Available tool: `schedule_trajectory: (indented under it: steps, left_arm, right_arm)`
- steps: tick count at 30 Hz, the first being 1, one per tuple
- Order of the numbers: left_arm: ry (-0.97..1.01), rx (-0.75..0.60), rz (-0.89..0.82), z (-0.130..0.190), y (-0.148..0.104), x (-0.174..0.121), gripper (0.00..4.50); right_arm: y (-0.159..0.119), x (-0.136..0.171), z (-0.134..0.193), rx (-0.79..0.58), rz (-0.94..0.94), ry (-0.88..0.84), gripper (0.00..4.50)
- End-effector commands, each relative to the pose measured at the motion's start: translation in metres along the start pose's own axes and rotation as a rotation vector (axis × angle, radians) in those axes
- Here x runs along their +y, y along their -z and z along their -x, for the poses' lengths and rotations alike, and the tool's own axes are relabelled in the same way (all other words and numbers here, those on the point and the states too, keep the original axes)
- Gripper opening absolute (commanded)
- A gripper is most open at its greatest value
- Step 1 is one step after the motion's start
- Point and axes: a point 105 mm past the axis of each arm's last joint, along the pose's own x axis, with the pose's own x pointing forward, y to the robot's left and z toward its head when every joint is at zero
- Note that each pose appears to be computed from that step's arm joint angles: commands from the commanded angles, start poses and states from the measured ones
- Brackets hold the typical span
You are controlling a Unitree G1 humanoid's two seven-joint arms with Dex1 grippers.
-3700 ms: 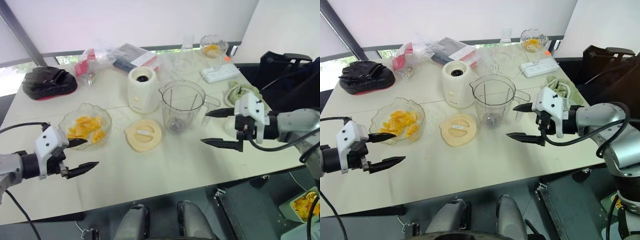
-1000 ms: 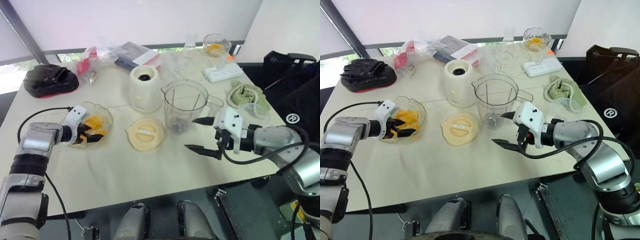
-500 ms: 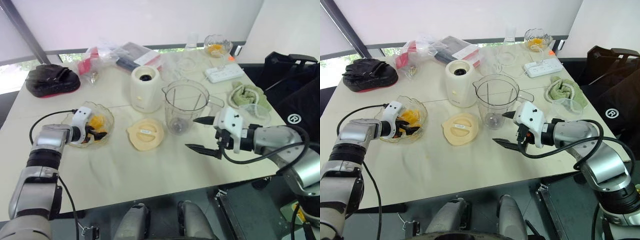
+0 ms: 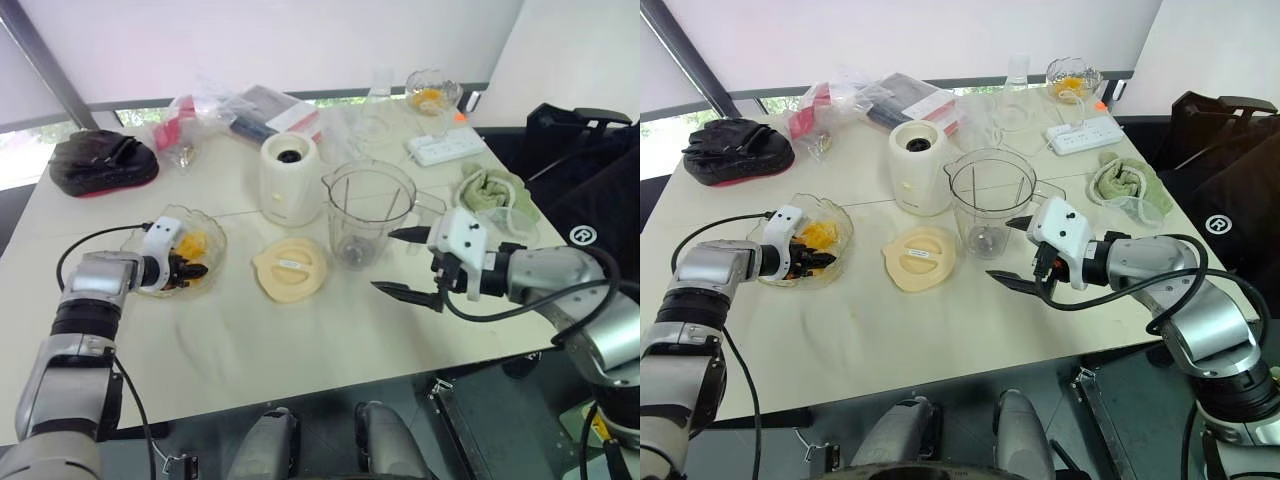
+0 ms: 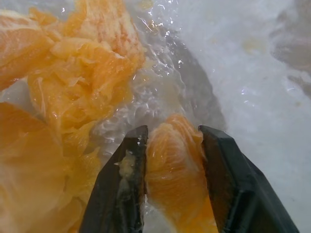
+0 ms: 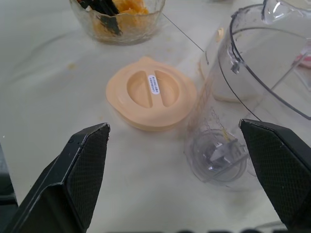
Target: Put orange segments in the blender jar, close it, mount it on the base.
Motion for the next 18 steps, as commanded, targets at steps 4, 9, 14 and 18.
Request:
schedule_trajectory:
  steps: [4, 9, 14, 18]
  left_arm:
    - [0.041, -0.179, 0.038, 0.018, -0.026, -0.002, 1.63]
    - [0.066, -0.373, 0.179, 0.047, -0.05, 0.005, 1.63]
    - [0.084, -0.494, 0.309, 0.072, -0.058, 0.013, 1.63]
    - [0.081, -0.457, 0.249, 0.078, -0.049, 0.009, 1.63]
  right_arm:
    - [-0.012, -0.001, -0.002, -0.037, 0.048, -0.003, 4.5]
    - [-0.011, 0.0, -0.005, -0.041, 0.048, -0.009, 4.5]
    - [-0.011, 0.0, -0.008, -0.046, 0.053, -0.018, 4.5]
    - [-0.012, 0.0, -0.01, -0.051, 0.054, -0.027, 4.5]
